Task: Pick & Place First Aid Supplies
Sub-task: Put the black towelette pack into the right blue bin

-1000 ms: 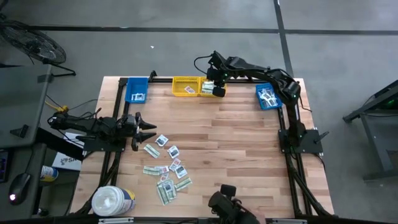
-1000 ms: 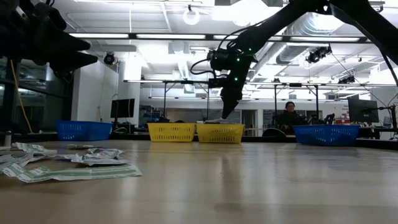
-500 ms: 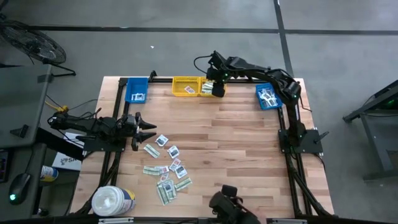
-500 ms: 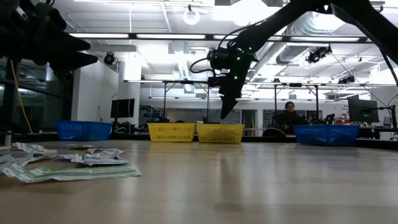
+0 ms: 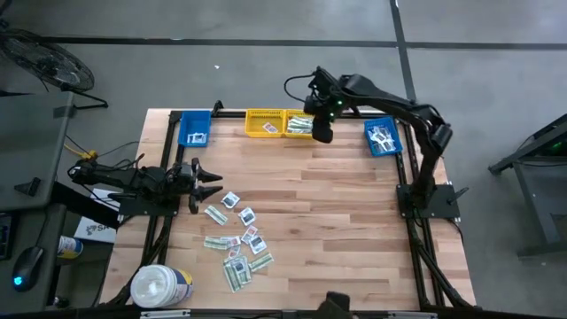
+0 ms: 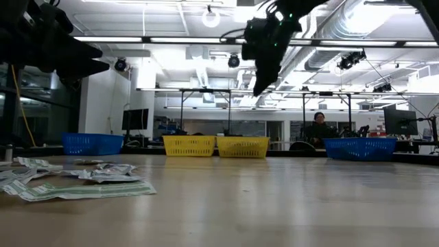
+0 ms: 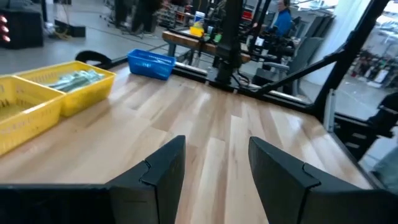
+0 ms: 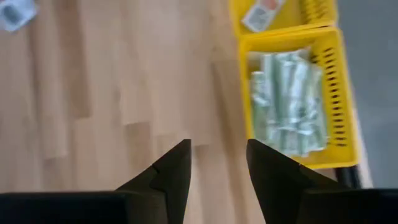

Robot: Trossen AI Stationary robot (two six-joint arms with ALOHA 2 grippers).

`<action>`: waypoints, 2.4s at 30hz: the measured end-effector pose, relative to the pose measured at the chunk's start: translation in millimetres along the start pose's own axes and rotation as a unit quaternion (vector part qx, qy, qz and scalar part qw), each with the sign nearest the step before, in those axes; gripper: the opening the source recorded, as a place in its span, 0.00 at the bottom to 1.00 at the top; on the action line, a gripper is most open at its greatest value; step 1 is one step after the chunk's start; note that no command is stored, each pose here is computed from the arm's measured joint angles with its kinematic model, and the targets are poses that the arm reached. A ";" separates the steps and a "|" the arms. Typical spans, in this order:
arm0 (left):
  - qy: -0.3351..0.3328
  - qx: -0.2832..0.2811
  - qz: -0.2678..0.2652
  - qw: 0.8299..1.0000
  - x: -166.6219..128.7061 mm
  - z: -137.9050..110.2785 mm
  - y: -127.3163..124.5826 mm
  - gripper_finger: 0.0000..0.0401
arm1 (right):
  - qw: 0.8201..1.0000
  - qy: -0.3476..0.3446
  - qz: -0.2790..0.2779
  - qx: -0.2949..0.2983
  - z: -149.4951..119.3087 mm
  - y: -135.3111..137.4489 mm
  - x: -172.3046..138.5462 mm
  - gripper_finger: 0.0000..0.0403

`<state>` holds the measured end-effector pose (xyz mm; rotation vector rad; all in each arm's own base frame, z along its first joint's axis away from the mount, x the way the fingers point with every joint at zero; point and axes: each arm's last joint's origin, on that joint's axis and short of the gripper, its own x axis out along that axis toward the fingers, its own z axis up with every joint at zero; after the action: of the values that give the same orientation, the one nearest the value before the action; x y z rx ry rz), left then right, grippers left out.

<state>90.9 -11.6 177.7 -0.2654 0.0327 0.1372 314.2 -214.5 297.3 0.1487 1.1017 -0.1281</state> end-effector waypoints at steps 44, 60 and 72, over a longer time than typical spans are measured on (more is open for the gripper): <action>0.291 -0.195 0.293 0.890 48.7 7.4 9.7 0.44 | 0.964 -0.267 0.011 0.001 -129.1 171.2 17.0 0.34; 0.444 -0.392 0.238 0.770 67.0 -12.2 56.1 0.44 | 0.943 -0.325 -0.004 -0.068 -128.2 215.6 9.4 0.34; 0.507 -0.397 0.221 0.732 80.6 -34.3 63.1 0.44 | 0.939 -0.331 -0.019 -0.090 -133.4 232.5 7.3 0.34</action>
<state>161.5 50.2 124.2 -1.1841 1.1721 0.4722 241.5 38.2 244.6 -0.0818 0.4378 -0.1002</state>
